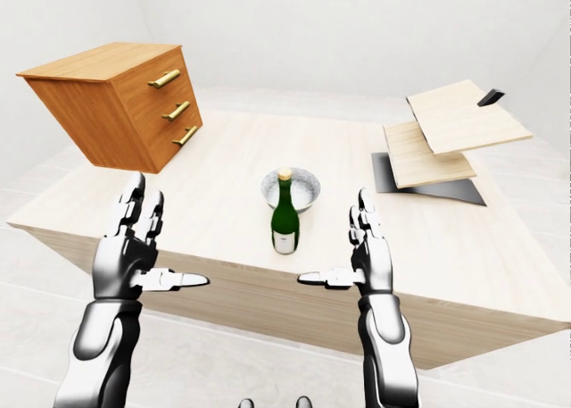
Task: Put the wine bottle on the wine rack.
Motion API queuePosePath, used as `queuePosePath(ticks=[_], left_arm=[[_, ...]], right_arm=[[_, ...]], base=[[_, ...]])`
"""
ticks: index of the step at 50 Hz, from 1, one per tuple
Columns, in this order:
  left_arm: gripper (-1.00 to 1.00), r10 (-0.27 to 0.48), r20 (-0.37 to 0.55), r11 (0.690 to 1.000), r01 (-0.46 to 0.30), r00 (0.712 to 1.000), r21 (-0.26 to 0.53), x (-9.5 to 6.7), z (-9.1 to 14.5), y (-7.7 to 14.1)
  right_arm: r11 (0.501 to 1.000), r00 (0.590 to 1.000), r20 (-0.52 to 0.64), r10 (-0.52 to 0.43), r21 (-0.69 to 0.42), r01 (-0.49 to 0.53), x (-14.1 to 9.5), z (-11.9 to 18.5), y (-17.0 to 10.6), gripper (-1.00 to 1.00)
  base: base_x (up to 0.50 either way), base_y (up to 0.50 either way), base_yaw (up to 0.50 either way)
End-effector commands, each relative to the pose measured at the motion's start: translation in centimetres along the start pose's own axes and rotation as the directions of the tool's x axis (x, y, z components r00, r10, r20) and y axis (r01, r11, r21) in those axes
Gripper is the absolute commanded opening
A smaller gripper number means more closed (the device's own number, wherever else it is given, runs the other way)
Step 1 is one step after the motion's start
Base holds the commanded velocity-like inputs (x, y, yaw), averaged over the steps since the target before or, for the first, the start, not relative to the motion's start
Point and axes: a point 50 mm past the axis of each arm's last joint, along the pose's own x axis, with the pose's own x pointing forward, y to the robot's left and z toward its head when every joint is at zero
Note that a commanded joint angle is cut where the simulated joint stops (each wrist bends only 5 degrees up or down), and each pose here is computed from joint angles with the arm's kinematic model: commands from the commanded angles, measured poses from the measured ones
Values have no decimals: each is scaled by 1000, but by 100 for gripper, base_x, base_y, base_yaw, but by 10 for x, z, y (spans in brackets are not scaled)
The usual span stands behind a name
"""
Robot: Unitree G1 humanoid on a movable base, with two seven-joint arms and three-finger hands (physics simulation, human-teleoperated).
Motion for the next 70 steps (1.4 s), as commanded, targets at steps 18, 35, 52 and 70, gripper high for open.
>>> queuePosePath(ticks=[18,35,52,70], left_arm=[[100,3,-8,1000,-3,1000,-6,-3,-1,3],[100,8,-32,1000,-8,999,-13,-5,-6,5],[100,1,14,1000,-1,1000,-11,-8,6,1],[100,-4,16,1000,4,1000,-11,-5,5,0]], right_arm=[[999,999,9,31,-12,-31,0,2,8,100],[999,998,21,52,-8,-52,-2,5,13,100],[999,999,0,32,-14,-32,-1,0,10,100],[999,998,26,51,-12,-51,-4,4,12,100]], base=[[8,-37,0],[0,0,0],[0,0,48],[1,-1,13]])
